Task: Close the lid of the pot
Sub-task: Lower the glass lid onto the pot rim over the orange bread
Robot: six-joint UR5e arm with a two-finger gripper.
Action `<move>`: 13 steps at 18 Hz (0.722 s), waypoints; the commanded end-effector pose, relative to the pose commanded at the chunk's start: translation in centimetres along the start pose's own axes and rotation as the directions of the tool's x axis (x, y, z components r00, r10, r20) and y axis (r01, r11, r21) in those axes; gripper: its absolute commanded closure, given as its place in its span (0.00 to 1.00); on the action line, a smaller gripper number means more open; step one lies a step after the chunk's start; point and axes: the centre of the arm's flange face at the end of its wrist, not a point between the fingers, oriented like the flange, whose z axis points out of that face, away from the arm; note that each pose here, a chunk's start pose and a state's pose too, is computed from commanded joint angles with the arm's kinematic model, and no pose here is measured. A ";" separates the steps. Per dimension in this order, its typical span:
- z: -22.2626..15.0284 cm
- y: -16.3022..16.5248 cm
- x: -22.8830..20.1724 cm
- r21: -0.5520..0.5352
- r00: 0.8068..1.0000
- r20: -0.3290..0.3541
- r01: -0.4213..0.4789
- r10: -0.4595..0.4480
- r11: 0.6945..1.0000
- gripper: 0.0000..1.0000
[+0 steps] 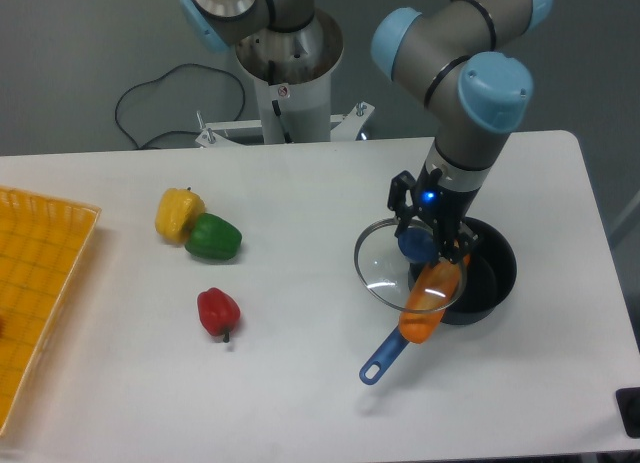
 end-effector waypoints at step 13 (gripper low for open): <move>1.2 4.5 -1.4 0.113 0.999 -0.012 -0.034 0.035 0.993 0.63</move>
